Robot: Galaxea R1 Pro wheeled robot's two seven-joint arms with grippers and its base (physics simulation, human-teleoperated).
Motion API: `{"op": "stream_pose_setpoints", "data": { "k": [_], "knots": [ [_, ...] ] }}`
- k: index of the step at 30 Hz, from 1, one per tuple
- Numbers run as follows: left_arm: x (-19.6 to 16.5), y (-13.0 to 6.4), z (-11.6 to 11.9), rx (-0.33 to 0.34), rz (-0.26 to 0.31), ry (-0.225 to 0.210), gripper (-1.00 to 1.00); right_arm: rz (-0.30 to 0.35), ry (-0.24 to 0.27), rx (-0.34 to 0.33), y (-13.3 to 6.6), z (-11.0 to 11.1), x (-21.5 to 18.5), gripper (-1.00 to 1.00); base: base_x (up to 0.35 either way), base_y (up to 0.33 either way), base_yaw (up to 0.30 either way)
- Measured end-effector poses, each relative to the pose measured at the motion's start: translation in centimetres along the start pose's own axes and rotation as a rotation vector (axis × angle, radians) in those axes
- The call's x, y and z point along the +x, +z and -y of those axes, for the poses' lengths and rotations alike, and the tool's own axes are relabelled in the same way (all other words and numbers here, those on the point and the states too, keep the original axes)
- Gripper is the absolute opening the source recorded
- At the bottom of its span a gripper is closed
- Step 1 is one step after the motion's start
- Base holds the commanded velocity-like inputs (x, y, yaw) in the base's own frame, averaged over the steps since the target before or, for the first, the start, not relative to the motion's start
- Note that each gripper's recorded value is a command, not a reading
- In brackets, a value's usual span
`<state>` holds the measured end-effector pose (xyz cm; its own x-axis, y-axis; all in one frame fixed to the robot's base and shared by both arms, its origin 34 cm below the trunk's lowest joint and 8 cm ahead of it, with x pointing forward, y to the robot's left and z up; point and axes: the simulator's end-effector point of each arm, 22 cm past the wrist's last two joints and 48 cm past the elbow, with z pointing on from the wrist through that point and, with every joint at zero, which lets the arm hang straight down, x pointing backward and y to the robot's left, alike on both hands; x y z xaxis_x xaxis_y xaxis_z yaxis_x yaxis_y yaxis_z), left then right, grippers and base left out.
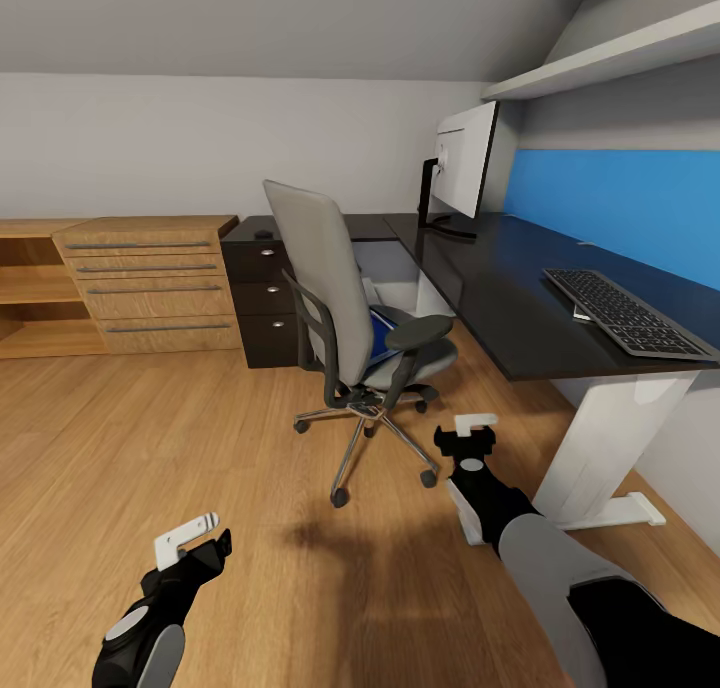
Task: In the bedroom, organize the workspace by keeping the computer under the desk, ensuring the monitor is on the desk, placing the keyboard on the desk next to the monitor, placing the mouse on the desk next to the keyboard, moving the folder from the swivel chair onto the desk next to the mouse, stacking the notebook on top of the folder with the pen on top of the notebook, and positioning the swivel chair next to the desk.
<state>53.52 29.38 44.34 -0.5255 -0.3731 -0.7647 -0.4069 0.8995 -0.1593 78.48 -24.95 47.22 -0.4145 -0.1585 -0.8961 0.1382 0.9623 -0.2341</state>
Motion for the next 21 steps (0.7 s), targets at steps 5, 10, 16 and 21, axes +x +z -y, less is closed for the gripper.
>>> {"op": "stream_pose_setpoints", "data": {
  "k": [5,10,16,21],
  "knots": [
    [0.2,-0.1,0.6,0.013,-0.001,0.007,1.00,-0.024,0.096,-0.034,0.6,0.8,1.0,1.00,0.000,0.000,0.000],
    [0.3,-0.2,1.1,0.022,-0.005,0.009,1.00,-0.010,0.147,-0.022,0.8,1.5,0.9,1.00,0.000,0.000,0.000],
    [1.1,-0.6,3.4,0.068,-0.015,0.038,1.00,-0.018,0.229,0.038,1.0,3.3,1.1,1.00,0.000,0.000,0.000],
    [1.3,-0.7,3.8,0.076,-0.018,0.043,1.00,-0.021,0.235,0.044,0.9,3.4,1.2,1.00,0.000,0.000,0.000]
  ]
}}
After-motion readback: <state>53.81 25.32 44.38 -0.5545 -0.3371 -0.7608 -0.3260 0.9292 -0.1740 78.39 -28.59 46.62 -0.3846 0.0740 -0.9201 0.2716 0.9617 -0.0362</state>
